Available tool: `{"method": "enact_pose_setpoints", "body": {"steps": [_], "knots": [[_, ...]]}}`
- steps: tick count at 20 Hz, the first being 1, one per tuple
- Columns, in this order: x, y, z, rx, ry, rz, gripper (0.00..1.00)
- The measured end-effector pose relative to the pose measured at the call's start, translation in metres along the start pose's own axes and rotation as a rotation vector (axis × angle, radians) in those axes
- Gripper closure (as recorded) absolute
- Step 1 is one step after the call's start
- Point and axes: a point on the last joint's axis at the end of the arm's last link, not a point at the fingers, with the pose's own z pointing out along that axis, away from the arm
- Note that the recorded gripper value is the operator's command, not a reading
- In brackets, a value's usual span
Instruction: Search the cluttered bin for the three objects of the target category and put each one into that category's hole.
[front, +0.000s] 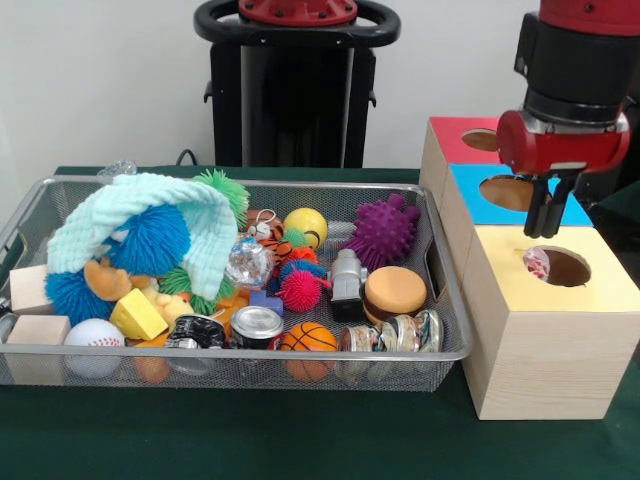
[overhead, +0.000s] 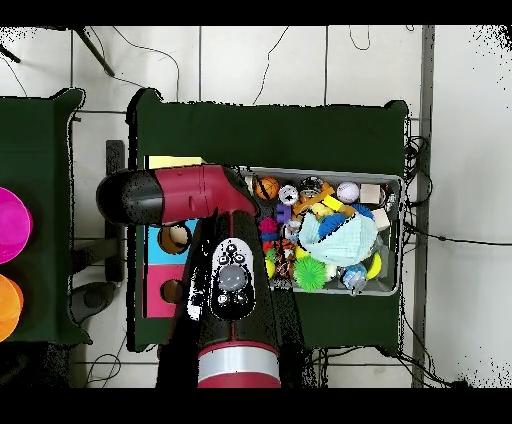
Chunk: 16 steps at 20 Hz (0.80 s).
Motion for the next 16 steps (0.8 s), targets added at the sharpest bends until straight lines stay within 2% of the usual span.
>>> {"method": "enact_pose_setpoints", "body": {"steps": [7, 16], "knots": [[0.011, 0.004, 0.022, -0.001, 0.038, -0.007, 1.0], [0.013, 0.009, 0.024, 0.008, 0.041, -0.02, 1.0]]}}
